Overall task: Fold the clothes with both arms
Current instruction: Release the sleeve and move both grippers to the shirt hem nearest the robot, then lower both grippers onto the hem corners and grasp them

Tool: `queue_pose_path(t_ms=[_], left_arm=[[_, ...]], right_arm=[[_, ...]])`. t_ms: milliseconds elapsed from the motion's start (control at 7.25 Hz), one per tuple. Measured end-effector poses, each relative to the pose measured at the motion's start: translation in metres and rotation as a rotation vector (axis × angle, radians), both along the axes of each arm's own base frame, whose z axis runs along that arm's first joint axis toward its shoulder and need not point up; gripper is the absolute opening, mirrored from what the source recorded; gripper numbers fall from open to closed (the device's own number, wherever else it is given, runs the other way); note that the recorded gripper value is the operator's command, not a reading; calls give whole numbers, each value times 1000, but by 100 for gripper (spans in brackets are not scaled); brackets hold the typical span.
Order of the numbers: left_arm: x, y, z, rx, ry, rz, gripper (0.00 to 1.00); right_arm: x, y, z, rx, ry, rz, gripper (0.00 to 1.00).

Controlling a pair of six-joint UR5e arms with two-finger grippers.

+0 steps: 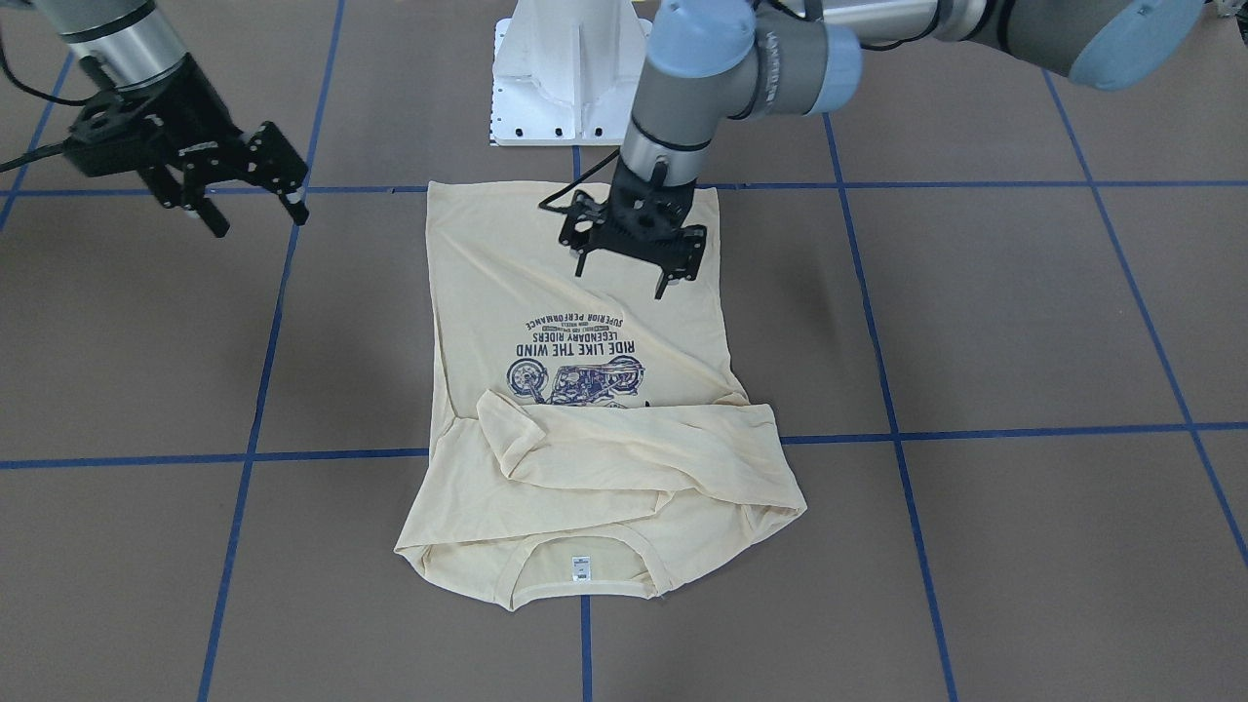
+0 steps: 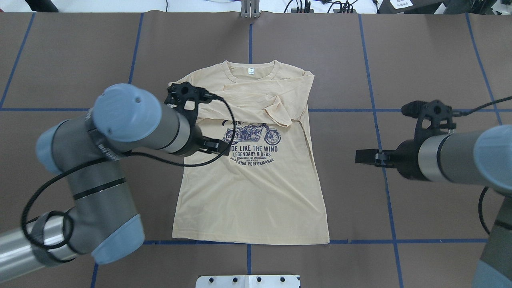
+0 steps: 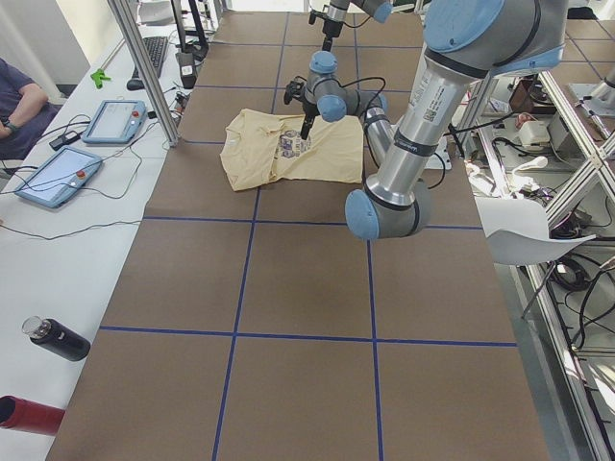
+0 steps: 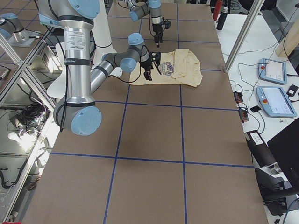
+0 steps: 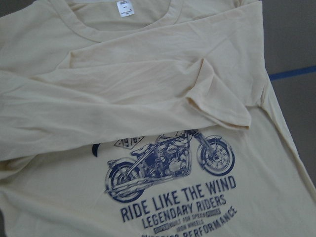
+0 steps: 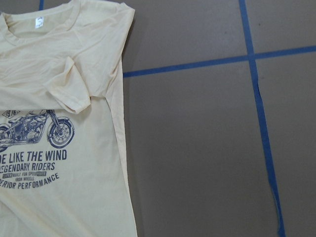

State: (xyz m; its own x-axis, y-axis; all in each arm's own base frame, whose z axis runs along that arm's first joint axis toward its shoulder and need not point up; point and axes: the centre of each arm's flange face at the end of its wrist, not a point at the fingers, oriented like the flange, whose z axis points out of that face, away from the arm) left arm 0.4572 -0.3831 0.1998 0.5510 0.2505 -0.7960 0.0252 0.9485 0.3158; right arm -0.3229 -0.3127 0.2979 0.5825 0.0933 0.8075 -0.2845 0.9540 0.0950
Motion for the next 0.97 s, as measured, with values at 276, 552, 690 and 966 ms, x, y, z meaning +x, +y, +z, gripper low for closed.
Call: queue_pose_path(t_ms=[276, 552, 690, 966], left_arm=[[-11, 58, 37, -97, -9, -37, 95], [14, 110, 61, -212, -24, -59, 71], [25, 128, 71, -267, -37, -77, 68], [46, 145, 89, -320, -72, -104, 64]], right_arm=[[-37, 46, -7, -54, 28, 43, 100], [-54, 68, -8, -55, 29, 61, 100], [-57, 71, -8, -52, 30, 63, 100], [-61, 73, -6, -49, 36, 63, 100]])
